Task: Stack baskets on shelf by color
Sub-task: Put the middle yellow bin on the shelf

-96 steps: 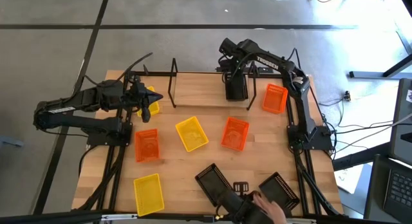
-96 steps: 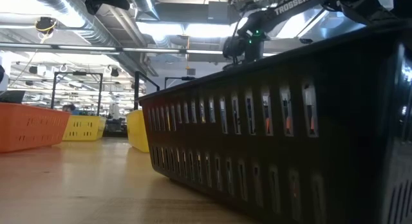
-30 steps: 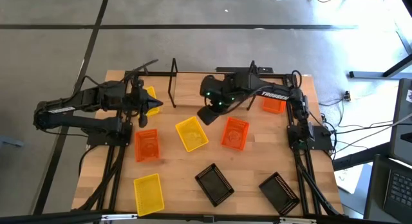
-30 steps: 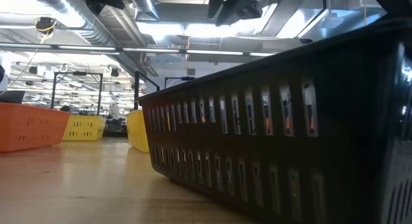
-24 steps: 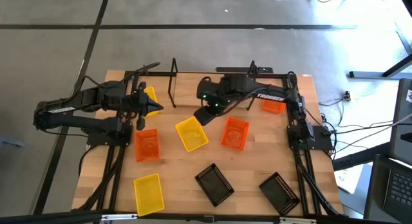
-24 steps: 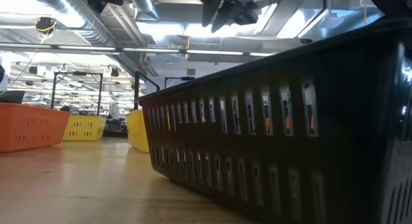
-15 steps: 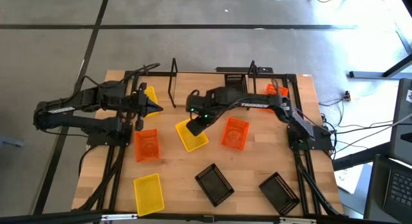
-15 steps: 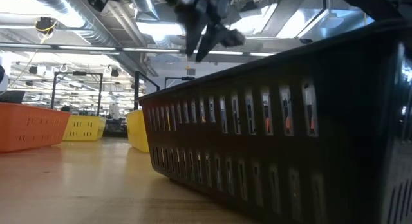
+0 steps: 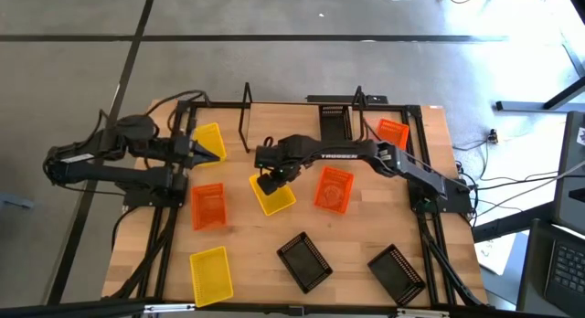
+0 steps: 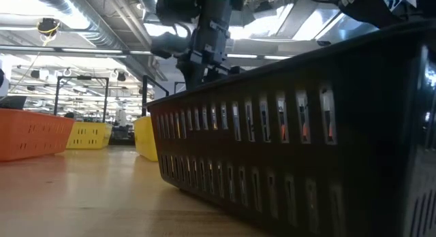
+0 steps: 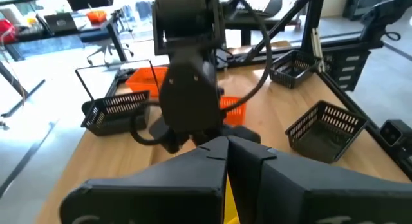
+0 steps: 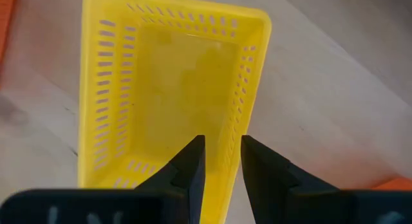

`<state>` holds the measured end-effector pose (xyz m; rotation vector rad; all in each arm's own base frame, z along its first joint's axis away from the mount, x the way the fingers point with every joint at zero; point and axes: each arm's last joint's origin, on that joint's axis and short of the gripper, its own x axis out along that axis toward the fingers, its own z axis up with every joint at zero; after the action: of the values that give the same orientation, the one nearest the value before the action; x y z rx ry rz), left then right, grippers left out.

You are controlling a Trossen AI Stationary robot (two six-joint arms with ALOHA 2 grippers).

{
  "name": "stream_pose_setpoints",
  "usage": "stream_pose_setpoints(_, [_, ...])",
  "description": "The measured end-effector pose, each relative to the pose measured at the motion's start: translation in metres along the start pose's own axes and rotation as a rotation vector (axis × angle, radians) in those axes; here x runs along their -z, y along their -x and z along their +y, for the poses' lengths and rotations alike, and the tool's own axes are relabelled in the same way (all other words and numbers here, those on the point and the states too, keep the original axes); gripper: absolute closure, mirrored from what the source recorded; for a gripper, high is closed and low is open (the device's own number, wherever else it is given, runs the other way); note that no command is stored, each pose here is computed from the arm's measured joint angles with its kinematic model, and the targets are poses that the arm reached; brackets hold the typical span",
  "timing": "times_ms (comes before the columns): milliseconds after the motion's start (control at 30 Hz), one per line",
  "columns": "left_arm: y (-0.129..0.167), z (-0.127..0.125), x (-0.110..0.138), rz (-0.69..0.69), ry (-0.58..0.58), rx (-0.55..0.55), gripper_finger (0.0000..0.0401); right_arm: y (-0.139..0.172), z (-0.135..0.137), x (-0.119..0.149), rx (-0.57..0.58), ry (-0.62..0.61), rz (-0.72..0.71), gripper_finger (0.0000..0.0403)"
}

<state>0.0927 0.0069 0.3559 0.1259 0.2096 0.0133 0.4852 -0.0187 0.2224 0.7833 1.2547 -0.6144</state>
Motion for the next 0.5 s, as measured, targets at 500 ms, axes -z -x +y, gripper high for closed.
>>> stream_pose_setpoints(500, [0.009, 0.000, -0.001, -0.032, -0.003, -0.005, 0.0401, -0.033, -0.004, -0.005, 0.045, 0.049, 0.031, 0.0306])
